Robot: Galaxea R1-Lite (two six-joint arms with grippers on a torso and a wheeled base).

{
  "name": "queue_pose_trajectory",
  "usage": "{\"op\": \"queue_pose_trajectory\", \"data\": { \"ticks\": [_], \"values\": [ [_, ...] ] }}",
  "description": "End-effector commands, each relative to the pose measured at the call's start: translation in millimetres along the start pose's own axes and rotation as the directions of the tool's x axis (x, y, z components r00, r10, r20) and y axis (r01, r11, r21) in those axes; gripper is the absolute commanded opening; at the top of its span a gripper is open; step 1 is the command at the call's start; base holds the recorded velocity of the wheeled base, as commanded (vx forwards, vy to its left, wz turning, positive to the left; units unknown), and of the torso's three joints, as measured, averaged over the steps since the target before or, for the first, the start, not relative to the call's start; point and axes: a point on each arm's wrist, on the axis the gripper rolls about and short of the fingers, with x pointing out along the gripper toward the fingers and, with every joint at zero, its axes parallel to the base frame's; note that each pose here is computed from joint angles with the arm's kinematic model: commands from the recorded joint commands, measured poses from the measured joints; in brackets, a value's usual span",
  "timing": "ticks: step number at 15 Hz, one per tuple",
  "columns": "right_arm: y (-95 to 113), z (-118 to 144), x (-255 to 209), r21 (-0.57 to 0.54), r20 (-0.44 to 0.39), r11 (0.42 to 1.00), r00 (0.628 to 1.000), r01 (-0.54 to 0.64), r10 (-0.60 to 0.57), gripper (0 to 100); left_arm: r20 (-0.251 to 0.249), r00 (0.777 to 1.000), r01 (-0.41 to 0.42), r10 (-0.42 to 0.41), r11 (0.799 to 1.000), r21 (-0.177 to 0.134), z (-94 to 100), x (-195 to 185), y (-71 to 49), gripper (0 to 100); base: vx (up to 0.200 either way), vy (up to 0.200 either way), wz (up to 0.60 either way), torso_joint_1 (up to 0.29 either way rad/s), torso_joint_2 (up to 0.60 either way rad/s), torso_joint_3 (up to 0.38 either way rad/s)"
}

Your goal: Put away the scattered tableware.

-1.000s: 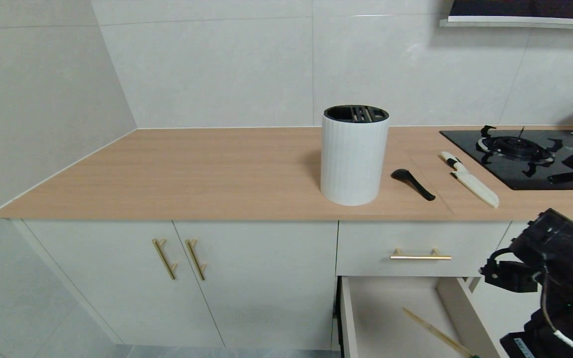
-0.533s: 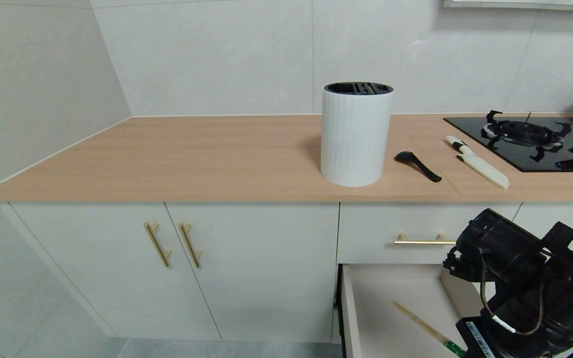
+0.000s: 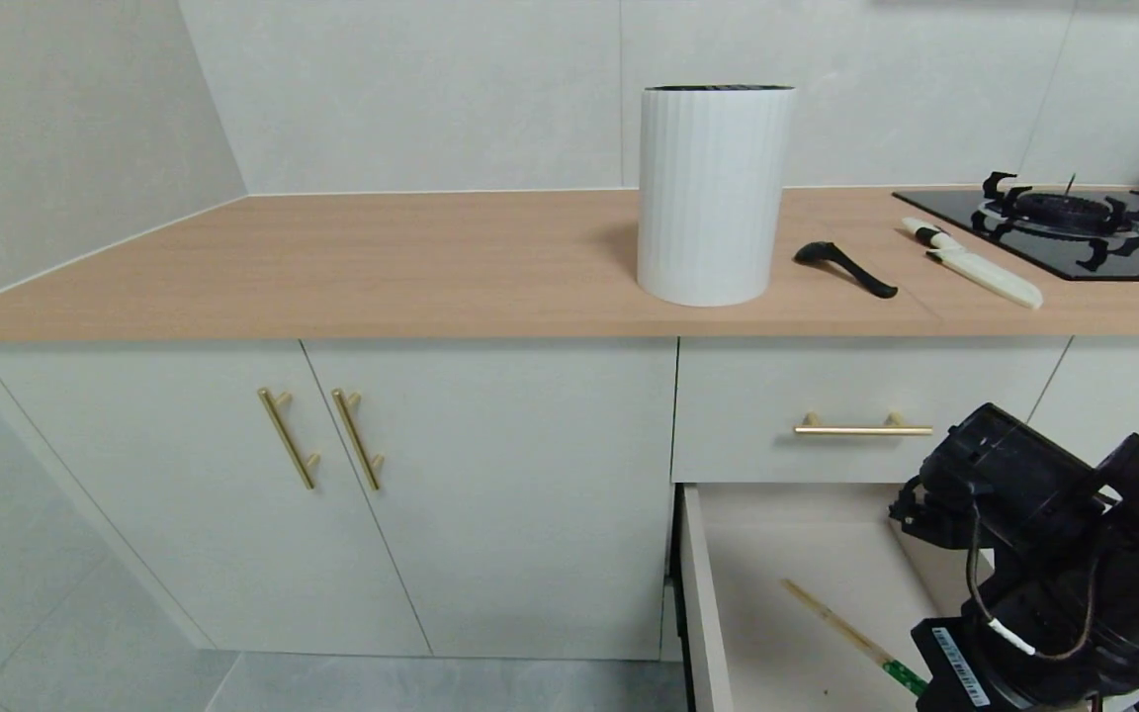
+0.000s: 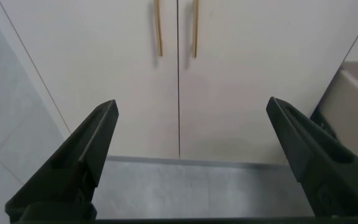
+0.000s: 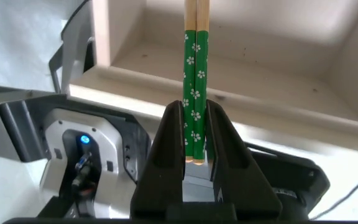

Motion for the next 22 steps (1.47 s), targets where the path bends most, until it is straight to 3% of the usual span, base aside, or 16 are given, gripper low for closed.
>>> {"op": "queue_pose_trajectory", "data": {
  "ticks": [1, 8, 12, 15, 17, 22],
  "values": [
    [-0.3, -0.6, -2.3, 0.0, 0.01, 1.0, 1.0, -0.002, 0.002, 0, 0.0, 1.0, 0.0, 0.0, 1.0, 0.0, 0.0, 0.0, 0.0, 100, 0.0, 0.0, 0.0, -0.071, 0.44, 0.369],
    [1.5, 2.7, 0.9, -0.005, 0.036, 1.0, 0.999, -0.015, 0.015, 0, 0.0, 1.0, 0.0, 0.0, 1.0, 0.0, 0.0, 0.0, 0.0, 100, 0.0, 0.0, 0.0, -0.022, 0.24, 0.206],
    [10.6, 40.9, 33.5, -0.003, 0.123, 1.0, 0.992, -0.018, 0.018, 0, 0.0, 1.0, 0.0, 0.0, 1.0, 0.0, 0.0, 0.0, 0.0, 100, 0.0, 0.0, 0.0, 0.0, 0.0, 0.0],
    [11.1, 69.7, 74.5, 0.007, 0.073, 0.998, 0.995, 0.067, -0.067, 0, 0.0, 1.0, 0.0, 0.0, 1.0, 0.0, 0.0, 0.0, 0.0, 100, 0.0, 0.0, 0.0, 0.0, 0.0, 0.0],
    [10.3, 72.7, 99.3, 0.01, 0.018, 0.994, 0.994, 0.106, -0.106, 0, 0.0, 1.0, 0.0, 0.0, 1.0, 0.0, 0.0, 0.0, 0.0, 100, 0.0, 0.0, 0.0, 0.0, 0.0, 0.0],
    [4.8, 72.6, 151.2, 0.028, 0.019, 0.991, 0.991, 0.134, -0.135, 0, 0.0, 1.0, 0.0, 0.0, 1.0, 0.0, 0.0, 0.0, 0.0, 100, 0.0, 0.0, 0.0, 0.0, 0.0, 0.0]
  ]
}}
